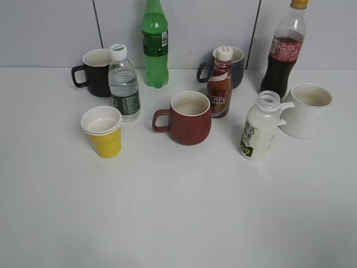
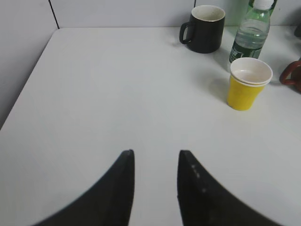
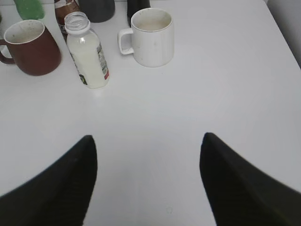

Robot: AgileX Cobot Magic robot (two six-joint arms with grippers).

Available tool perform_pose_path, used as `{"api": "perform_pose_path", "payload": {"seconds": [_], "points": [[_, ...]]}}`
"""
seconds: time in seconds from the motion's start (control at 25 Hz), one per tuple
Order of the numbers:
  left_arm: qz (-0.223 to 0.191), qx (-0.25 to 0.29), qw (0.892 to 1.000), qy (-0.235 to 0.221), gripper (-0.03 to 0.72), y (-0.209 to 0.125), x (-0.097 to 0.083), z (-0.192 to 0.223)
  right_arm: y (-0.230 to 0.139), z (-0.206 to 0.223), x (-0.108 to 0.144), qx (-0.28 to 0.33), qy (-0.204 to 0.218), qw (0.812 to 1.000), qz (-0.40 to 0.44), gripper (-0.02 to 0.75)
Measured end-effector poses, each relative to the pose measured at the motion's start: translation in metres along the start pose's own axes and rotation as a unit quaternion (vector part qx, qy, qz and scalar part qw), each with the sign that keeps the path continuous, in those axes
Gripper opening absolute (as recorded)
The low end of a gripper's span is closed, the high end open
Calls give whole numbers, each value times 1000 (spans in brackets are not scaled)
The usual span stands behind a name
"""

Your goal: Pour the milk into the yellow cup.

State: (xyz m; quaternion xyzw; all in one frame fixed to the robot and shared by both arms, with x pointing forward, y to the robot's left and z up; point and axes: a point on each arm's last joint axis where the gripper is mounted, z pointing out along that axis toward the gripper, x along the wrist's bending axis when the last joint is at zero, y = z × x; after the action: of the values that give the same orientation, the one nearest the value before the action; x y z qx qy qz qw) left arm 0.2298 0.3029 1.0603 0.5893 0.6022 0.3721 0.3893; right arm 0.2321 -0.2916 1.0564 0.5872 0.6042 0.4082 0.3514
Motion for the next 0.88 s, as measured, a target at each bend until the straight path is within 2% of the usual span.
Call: {"api": "perform_pose_path", "payload": {"seconds": [0.4,0.52,0.68,0.76,0.84,0.88], "points": [[0,0,1000,0,241,0,0,0,0,0,0,0,0,1000,0,513],[-6,-1,1000,-13,241,0,-2,0,0,0,0,-2,0,1000,0,513],[-13,-3,999,-34,241,9,-5,2,15,1,0,-35,1,999,0,513],[-15,-14,999,-36,241,17,-6,5,26,8,0,-53,0,999,1,513],[-18,-49,998,-37,241,31,-7,12,36,18,0,-68,3,998,2,513],[-21,-98,994,-39,241,45,-7,19,40,24,0,-75,7,997,4,513]]}}
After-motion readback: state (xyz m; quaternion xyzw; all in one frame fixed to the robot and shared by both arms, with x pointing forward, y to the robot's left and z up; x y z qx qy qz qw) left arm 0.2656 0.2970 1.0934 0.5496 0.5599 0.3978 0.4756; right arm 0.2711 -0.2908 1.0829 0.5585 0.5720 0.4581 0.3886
